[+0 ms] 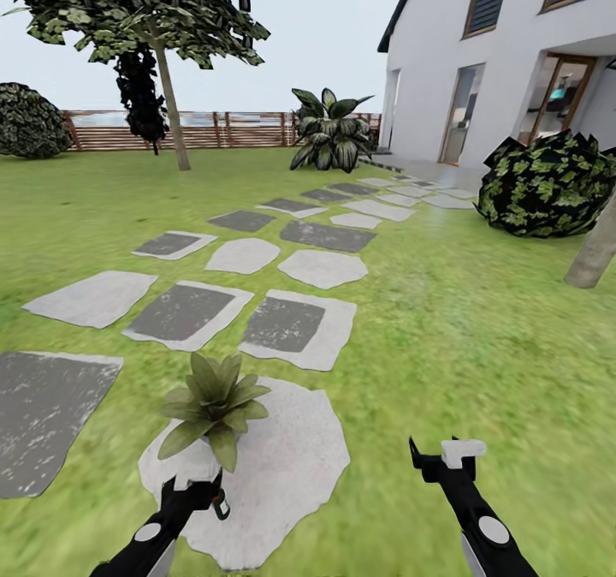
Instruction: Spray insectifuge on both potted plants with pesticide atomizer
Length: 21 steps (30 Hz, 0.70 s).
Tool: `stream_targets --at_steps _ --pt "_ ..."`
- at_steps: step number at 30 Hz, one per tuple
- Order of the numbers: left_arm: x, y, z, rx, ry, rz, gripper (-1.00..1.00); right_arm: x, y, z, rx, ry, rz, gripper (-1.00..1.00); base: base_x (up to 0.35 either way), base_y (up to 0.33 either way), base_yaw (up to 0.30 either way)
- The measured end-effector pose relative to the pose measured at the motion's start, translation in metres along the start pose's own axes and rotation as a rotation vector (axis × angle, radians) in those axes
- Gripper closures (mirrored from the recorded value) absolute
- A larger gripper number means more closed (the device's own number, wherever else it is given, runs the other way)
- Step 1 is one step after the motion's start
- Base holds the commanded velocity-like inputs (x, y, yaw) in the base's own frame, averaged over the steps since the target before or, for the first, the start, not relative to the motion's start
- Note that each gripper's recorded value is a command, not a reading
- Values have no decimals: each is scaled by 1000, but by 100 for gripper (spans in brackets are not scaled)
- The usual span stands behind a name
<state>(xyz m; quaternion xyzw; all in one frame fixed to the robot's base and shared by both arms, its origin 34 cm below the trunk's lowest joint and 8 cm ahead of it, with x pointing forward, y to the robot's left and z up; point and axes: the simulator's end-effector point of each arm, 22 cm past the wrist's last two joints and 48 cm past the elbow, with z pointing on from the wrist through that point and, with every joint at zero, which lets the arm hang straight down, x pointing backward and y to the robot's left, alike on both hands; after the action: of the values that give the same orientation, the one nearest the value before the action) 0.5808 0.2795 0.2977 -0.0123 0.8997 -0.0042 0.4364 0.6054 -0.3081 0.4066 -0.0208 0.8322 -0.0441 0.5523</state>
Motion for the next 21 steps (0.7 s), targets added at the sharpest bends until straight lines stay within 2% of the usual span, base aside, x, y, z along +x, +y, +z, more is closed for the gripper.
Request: stream_targets --at_steps 9,21 --pt "26 4 6 -9 -38 -2 -100 28 2 4 0 12 2 -100 0 0 0" --pt "62 5 14 -12 24 -1 -100 74 6 7 -7 99 -3 -100 0 0 0"
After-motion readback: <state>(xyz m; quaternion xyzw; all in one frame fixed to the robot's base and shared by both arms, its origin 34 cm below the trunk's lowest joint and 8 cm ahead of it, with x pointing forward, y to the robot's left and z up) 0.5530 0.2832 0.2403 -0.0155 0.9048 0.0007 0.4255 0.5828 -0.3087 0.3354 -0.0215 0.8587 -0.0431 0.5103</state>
